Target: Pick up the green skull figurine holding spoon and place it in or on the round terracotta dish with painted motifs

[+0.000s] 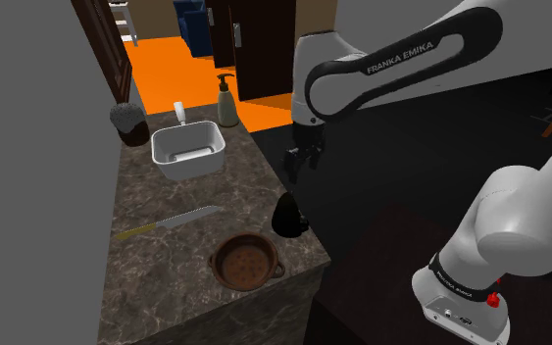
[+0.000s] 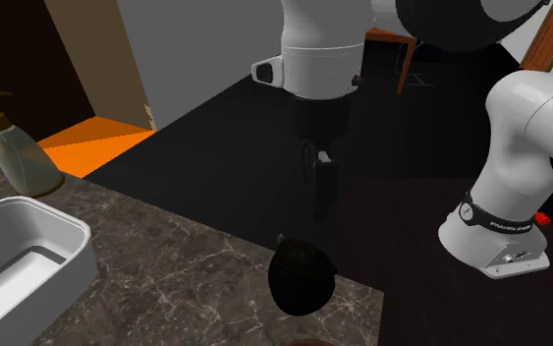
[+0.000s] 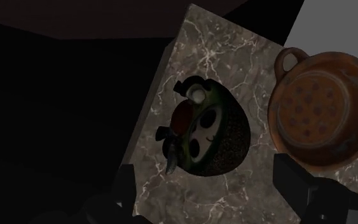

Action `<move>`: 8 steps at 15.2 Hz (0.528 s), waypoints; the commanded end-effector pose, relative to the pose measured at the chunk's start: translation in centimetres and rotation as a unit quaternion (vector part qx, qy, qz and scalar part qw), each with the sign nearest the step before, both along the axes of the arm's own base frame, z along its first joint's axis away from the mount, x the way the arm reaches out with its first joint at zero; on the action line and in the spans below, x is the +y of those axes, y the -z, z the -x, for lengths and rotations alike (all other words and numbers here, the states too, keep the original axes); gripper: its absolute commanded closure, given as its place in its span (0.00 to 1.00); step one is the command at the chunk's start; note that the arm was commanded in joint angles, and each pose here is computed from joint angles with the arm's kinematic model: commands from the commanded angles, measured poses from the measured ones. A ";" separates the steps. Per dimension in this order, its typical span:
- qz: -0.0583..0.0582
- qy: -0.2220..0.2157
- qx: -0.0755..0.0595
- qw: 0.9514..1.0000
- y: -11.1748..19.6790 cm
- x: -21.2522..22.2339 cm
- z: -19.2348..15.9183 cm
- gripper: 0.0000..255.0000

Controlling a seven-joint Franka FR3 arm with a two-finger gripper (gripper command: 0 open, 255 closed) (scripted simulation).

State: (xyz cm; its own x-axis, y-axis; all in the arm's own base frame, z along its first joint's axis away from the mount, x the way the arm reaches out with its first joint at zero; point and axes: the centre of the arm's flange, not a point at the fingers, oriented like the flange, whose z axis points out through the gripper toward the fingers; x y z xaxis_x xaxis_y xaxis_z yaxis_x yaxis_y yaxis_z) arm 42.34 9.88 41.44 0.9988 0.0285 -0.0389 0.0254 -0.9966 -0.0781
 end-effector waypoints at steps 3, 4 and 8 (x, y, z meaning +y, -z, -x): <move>-0.006 -0.006 0.014 1.000 4.7 2.6 -1.8 0.00; -0.007 -0.007 0.018 1.000 5.8 3.3 -2.2 0.00; -0.007 -0.008 0.018 1.000 7.4 3.5 -2.1 0.00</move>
State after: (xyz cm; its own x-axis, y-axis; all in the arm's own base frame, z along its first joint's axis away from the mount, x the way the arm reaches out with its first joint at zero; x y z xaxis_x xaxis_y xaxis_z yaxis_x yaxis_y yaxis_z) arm 44.30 13.29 34.70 0.9962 0.0445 -0.0745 0.0375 -0.9949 -0.0934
